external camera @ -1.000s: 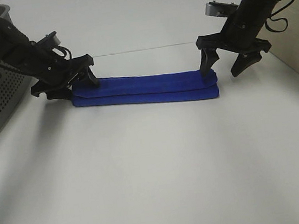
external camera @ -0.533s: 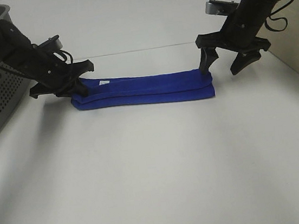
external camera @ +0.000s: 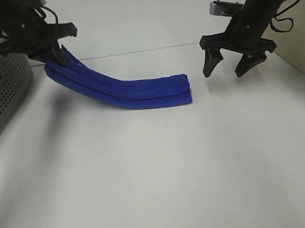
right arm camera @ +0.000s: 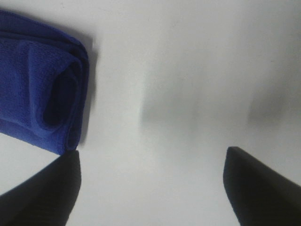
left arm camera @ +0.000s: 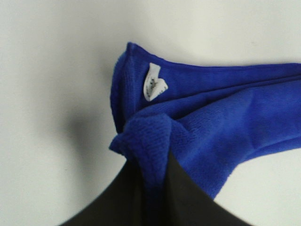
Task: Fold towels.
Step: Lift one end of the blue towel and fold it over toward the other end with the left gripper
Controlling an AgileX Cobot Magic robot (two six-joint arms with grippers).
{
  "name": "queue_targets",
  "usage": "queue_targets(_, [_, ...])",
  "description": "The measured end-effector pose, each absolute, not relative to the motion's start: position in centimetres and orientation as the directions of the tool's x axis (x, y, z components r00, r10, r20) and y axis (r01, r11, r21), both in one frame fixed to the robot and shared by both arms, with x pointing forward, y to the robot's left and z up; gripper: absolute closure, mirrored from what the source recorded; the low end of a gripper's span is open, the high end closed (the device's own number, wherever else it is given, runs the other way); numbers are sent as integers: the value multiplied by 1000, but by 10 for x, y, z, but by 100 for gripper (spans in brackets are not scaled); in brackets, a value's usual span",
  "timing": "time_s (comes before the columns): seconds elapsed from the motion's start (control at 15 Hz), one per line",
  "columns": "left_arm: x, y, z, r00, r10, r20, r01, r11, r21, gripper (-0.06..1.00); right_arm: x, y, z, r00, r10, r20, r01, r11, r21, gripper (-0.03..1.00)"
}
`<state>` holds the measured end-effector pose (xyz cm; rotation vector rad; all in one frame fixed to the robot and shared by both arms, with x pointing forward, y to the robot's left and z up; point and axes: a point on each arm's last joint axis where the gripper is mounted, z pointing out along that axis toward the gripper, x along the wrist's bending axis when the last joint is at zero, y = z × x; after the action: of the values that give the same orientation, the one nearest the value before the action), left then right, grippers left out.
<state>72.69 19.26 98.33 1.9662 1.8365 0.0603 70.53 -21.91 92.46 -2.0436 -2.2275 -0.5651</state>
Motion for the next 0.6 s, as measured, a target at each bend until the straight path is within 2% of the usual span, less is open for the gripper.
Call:
queue_targets(0.13, [726, 178, 996, 140, 952, -271, 932, -35, 360, 89, 705, -219, 924, -116, 949, 293, 975, 53, 215, 19])
queue_targets(0.2, [718, 139, 1012, 205, 934, -294, 915, -76, 395, 89, 704, -219, 924, -116, 949, 293, 976, 54, 212, 19])
queue_targets(0.27, [714, 120, 1015, 219, 921, -323, 910, -74, 408, 89, 704, -219, 924, -116, 949, 294, 976, 54, 211, 19])
queue_targets(0.47, [707, 77, 1008, 235, 887, -399, 902, -46, 430, 89, 704, -219, 924, -116, 949, 294, 977, 56, 206, 19])
queue_targets(0.6, [710, 59, 985, 196, 875, -443, 906, 11, 422, 89, 703, -219, 924, -116, 948, 296, 979, 60, 194, 19])
